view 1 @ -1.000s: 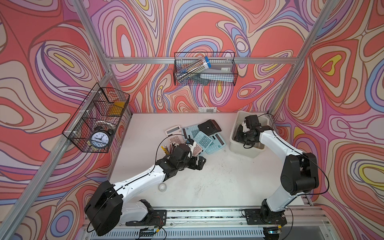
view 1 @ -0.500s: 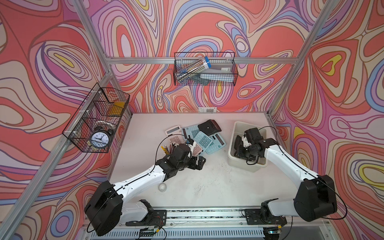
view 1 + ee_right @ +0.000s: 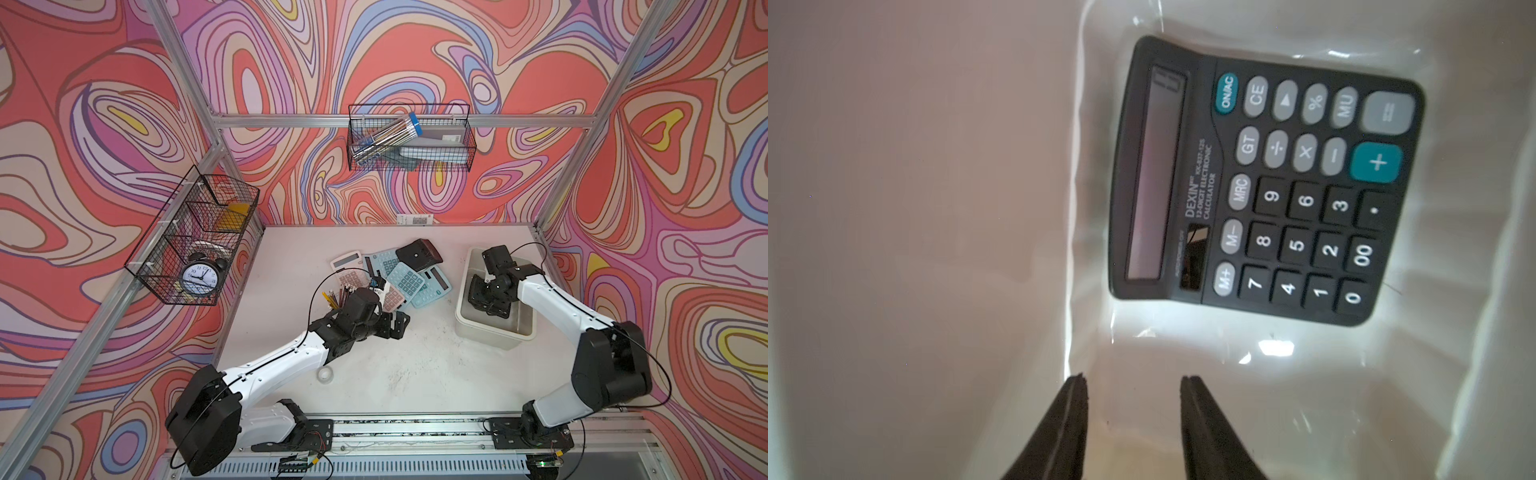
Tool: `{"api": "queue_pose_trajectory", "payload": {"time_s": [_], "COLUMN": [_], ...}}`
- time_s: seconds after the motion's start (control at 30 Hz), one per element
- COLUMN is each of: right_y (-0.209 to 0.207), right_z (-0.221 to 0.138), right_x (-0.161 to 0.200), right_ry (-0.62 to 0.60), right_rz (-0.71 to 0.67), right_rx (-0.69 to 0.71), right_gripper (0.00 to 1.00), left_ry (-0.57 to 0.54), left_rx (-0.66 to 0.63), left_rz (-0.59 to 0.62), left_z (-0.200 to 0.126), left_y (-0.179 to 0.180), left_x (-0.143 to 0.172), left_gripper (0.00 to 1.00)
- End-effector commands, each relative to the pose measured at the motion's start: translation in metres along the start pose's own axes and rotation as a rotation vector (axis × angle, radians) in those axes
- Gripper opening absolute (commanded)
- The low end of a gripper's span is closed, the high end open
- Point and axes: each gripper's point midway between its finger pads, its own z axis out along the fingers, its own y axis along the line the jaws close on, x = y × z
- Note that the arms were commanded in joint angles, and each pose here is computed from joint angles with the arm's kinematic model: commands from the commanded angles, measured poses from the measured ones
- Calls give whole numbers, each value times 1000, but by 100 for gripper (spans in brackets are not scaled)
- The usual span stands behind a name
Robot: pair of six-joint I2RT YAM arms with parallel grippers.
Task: Put the calculator in the storage box
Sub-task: Adjust the calculator in the storage box.
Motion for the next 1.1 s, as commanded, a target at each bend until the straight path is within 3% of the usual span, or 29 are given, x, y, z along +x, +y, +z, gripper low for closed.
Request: {"api": "queue_pose_trajectory", "payload": {"time_s": [0.0, 0.3, 0.47, 0.77, 1.07], "right_y": [-1, -32, -40, -9, 43], "right_z": [21, 53, 51, -31, -111], "right_x": [-18, -49, -65, -74, -61], "right_ry": [-28, -78, -106, -216, -272], "right_rz": [31, 69, 59, -5, -57], "right_rx": [-7, 94, 103, -74, -385], "right_gripper": [38, 36, 36, 39, 40], "left_ry": [-1, -10, -11, -40, -210], "left_rx": [-32, -54, -67, -100, -192], "left_rz": [18, 26, 30, 50, 69], "left_z": [-2, -4, -3, -13, -74], "left_y": [7, 10, 13, 16, 20], "left_x": [3, 2, 1, -6, -37], "left_gripper": [99, 99, 99, 98, 98]}}
